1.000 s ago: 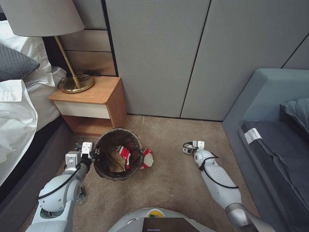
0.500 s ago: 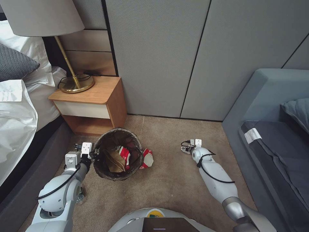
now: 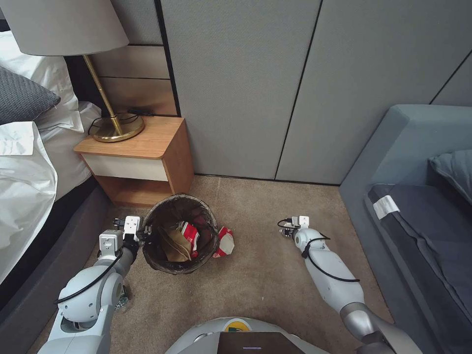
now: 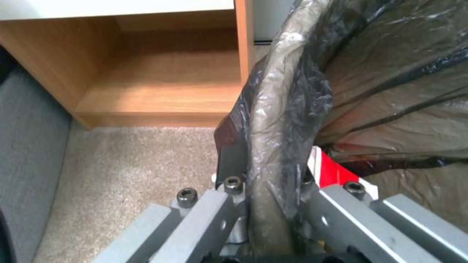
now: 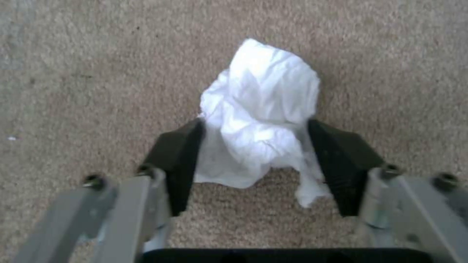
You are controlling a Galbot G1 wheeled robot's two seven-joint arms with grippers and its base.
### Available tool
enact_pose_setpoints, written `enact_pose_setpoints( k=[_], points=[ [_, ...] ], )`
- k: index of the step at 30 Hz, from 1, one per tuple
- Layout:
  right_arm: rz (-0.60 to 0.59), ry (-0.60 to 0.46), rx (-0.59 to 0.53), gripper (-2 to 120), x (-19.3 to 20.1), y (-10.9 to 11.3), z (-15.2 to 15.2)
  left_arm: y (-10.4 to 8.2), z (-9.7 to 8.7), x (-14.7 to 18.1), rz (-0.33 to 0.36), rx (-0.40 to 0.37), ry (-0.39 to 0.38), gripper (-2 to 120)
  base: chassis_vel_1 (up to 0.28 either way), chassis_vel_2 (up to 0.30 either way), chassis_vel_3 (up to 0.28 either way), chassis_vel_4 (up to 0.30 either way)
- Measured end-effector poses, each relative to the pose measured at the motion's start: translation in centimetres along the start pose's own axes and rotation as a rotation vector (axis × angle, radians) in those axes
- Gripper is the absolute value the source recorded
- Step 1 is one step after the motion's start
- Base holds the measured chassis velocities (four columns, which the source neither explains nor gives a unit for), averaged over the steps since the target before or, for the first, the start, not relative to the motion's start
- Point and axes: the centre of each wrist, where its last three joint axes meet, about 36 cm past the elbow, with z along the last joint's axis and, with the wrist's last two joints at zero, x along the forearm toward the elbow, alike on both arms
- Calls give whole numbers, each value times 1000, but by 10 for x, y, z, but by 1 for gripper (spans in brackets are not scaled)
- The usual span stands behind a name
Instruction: Pick up the trash bin, then pick up the garbage from the floor and place it into the trash bin.
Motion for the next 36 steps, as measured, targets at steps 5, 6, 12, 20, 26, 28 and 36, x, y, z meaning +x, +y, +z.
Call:
enact_pose_setpoints(
  k=[5,6,12,20,26,28,36],
  points=[
    [5,-7,1,34,3,-3,-2,0,0,0,2,-1,1,0,0,0,0,0],
    [5,-7,1,34,3,-3,-2,0,0,0,2,-1,1,0,0,0,0,0],
    [8,-9,-2,10,6,-5,1,1,1,0,1,-3,5,0,0,0,0,0],
    [9,-17,-7,0,9,-8,2,0,2,0,1,1,6,0,0,0,0,0],
    [15,-34,-18,0,17,-19,4,0,3,1,-1,2,9,0,0,0,0,0],
    [11,-58,-19,0,25,-23,1,-1,1,2,-1,1,5,0,0,0,0,0],
    [-18,-197,-2,0,87,-47,-35,-1,-2,4,-2,-4,-5,0,0,0,0,0]
  ],
)
